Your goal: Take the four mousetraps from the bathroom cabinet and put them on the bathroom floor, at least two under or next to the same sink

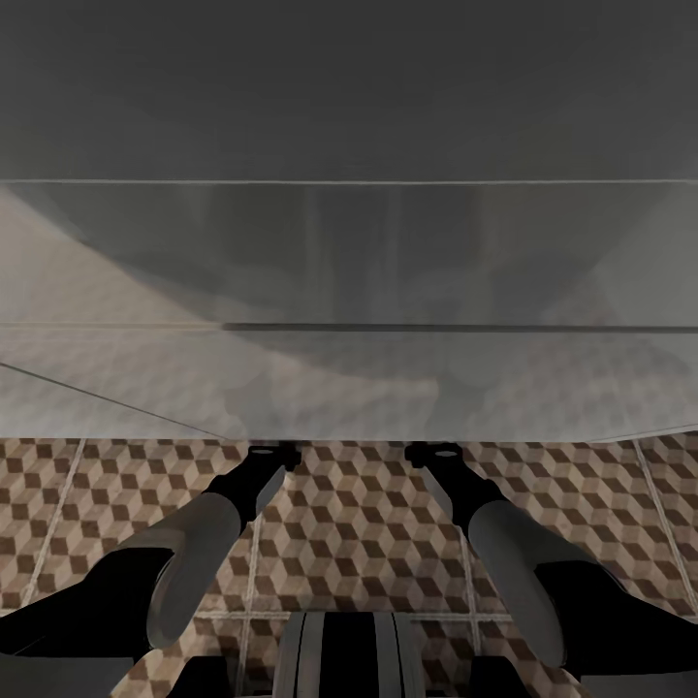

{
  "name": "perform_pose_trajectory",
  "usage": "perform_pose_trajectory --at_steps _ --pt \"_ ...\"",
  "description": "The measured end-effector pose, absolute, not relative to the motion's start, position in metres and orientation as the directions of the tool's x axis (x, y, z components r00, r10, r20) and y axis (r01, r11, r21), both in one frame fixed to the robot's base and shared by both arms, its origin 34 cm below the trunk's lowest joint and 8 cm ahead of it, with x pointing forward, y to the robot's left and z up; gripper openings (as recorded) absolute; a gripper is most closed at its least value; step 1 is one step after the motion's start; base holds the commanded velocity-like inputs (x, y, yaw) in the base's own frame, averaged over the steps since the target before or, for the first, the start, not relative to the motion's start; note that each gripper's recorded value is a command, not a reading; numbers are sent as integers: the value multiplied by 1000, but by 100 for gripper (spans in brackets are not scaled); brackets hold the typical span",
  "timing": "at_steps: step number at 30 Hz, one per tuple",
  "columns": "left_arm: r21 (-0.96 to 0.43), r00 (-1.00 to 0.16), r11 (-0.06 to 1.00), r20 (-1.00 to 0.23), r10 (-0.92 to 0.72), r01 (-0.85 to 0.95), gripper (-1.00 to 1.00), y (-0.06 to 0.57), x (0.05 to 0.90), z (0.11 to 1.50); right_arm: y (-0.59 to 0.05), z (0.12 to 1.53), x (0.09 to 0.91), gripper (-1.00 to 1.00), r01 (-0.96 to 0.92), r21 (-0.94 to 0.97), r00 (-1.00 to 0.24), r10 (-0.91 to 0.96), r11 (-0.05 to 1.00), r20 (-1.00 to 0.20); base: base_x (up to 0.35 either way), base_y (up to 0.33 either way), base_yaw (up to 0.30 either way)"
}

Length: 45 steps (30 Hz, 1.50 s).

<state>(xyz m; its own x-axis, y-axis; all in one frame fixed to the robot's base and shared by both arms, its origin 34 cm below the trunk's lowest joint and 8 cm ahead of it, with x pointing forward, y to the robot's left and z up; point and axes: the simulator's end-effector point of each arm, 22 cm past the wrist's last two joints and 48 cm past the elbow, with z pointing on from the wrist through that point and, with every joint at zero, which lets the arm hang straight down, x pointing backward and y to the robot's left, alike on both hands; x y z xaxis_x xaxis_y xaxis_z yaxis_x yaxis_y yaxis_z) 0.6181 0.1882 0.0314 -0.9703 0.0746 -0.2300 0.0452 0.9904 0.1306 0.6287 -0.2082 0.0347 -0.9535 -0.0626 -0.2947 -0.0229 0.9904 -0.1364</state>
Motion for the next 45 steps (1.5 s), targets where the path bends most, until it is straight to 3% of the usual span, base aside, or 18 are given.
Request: perform_pose_trajectory --at_steps 33,45 --pt "130 -969 990 -236 78 48 100 187 618 31 -208 35 629 100 -22 -136 -953 -62 990 -295 0 0 0" --pt "127 -952 991 -299 70 33 100 186 633 36 -209 35 629 100 -22 -137 -953 -62 990 -296 0 0 0"
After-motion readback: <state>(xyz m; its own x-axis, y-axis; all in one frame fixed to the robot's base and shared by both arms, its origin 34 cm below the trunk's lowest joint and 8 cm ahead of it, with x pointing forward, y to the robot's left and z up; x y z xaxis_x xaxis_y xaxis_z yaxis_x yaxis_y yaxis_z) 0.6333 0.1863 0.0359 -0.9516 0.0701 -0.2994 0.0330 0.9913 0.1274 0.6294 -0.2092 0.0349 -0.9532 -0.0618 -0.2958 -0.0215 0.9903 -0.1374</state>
